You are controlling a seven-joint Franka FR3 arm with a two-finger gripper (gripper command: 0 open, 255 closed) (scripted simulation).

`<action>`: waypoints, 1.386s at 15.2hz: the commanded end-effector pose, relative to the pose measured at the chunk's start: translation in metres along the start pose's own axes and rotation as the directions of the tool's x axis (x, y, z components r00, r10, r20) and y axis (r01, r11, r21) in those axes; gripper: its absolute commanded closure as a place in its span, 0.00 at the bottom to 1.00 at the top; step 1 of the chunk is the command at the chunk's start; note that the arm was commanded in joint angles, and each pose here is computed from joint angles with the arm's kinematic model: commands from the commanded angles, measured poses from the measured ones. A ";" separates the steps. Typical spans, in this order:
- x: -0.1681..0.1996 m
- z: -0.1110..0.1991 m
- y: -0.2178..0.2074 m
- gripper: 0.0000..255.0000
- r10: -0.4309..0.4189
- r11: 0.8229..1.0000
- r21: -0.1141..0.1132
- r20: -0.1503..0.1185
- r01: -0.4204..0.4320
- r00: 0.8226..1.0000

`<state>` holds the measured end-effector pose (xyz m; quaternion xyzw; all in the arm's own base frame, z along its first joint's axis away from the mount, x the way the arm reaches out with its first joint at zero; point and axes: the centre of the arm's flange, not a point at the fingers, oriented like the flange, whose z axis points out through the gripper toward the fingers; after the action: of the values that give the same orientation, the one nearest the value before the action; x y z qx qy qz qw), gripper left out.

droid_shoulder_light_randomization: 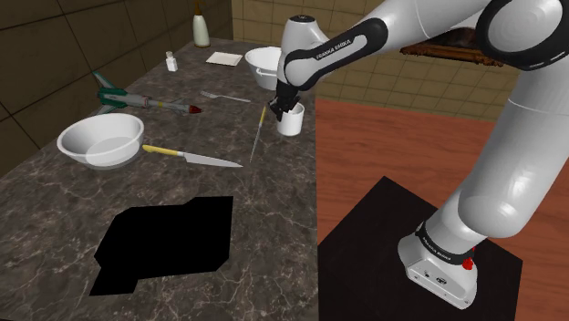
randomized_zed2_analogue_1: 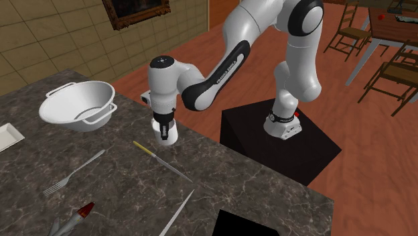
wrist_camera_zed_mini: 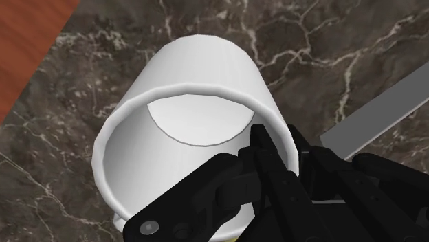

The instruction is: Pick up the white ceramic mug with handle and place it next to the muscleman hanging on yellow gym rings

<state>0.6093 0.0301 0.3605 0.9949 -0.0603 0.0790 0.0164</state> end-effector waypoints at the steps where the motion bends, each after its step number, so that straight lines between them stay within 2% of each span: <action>1: 0.003 -0.010 0.000 1.00 0.000 1.000 0.000 -0.001 0.000 1.000; 21: 0.020 -0.114 0.003 1.00 0.000 1.000 0.000 -0.001 0.000 1.000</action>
<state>0.6094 0.0300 0.4690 0.9949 -0.0604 0.0792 0.0164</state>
